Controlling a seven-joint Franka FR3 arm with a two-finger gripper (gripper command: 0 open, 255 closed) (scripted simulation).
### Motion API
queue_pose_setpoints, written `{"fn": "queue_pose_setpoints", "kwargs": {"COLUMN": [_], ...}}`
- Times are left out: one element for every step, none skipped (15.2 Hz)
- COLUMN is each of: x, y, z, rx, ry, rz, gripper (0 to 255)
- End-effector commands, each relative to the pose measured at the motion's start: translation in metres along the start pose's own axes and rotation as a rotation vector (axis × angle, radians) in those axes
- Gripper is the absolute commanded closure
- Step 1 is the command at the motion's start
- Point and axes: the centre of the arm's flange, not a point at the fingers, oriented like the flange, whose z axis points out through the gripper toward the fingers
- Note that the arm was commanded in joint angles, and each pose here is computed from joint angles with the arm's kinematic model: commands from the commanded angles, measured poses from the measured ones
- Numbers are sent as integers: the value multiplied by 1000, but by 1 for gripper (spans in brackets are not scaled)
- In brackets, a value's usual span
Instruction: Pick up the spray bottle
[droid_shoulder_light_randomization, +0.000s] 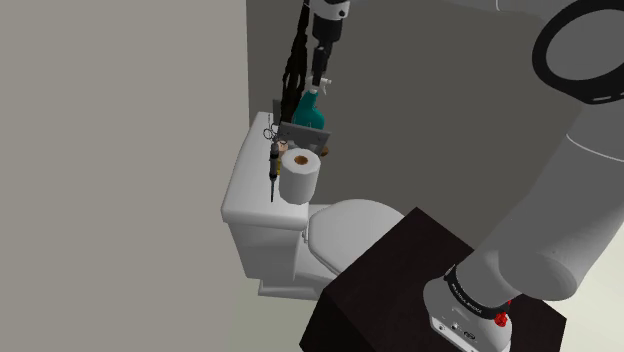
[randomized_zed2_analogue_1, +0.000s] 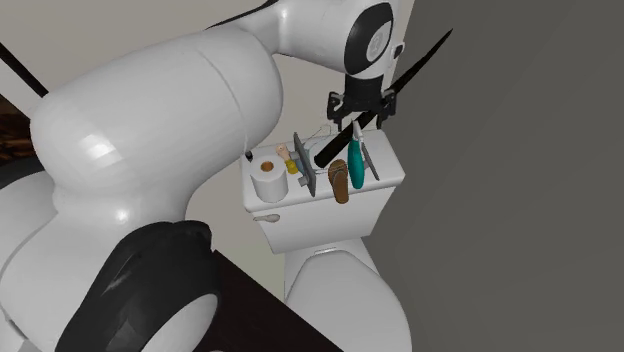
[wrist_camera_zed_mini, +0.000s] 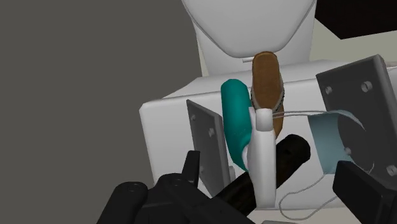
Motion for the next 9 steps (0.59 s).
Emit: {"fn": "queue_pose_setpoints", "kwargs": {"x": [1, 1, 1, 1, 1, 1, 0, 0, 0], "y": [0, 0, -1, -1, -1, -1, -2, -2, -2], "z": [11, 17, 22, 27, 30, 30, 30, 30, 30], "rx": [-1, -1, -1, -1, -1, -1, -1, -1, -1], "ry": [0, 0, 0, 0, 0, 0, 0, 0, 0], "rz": [-3, -3, -3, -3, -3, -3, -3, -3, -3], "gripper": [0, 0, 0, 0, 0, 0, 255, 255, 255]}}
